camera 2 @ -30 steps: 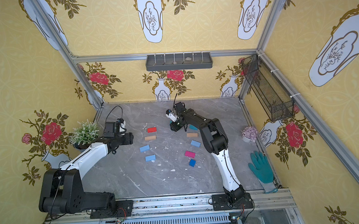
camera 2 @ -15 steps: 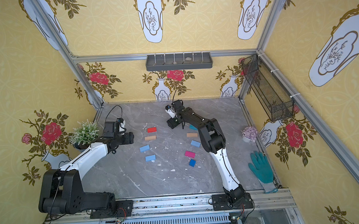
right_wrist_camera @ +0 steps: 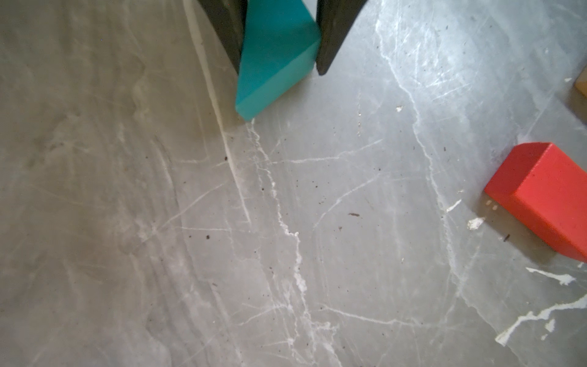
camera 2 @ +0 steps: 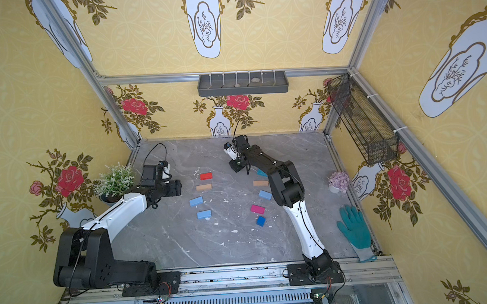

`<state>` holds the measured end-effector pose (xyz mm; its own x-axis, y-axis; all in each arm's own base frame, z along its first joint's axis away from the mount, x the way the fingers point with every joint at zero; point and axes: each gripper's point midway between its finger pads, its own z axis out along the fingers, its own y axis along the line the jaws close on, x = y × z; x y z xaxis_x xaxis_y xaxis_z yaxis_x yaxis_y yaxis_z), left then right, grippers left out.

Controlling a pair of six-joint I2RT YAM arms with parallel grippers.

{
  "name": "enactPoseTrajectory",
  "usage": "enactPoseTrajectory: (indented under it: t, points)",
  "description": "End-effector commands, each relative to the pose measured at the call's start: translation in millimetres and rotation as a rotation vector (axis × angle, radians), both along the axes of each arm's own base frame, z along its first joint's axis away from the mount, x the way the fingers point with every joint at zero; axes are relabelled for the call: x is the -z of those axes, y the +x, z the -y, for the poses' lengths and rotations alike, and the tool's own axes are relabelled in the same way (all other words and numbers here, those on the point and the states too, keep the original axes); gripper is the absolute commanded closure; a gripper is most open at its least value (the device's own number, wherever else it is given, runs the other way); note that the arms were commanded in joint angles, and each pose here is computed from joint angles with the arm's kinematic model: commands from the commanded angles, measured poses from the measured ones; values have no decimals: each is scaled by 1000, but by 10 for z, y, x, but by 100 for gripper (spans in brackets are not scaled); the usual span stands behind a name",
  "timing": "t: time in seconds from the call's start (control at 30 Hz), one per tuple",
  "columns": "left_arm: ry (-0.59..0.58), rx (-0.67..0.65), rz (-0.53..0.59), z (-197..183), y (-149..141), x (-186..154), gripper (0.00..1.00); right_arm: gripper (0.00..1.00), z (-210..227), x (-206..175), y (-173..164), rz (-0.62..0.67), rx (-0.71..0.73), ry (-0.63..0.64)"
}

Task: Assemble a heart with building blocks
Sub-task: Pick up the building block from the center of the board, then place the building block at the center of the board.

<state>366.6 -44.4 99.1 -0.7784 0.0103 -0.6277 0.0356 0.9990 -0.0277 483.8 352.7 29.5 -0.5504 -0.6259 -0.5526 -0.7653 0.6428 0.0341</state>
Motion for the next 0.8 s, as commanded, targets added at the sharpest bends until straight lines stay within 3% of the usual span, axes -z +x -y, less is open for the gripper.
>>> enactPoseTrajectory:
  t: [0.0, 0.27, 0.33, 0.57, 0.77]
  points:
    - [4, 3, 10, -3, 39, -13, 18, 76, -6, -90, -112, -20, -38, -1]
    - [1, 4, 9, 2, 35, -15, 18, 92, -12, -344, -329, -22, -181, -24]
    - [0, 6, 11, 5, 36, -22, 19, 99, -52, -371, -465, -25, -278, -39]
    - [-9, 8, 15, 19, 48, -39, 19, 99, -159, -239, -759, -5, -467, -119]
    - [-11, 9, 15, 23, 26, -35, 19, 98, -207, -68, -868, 0, -519, -158]
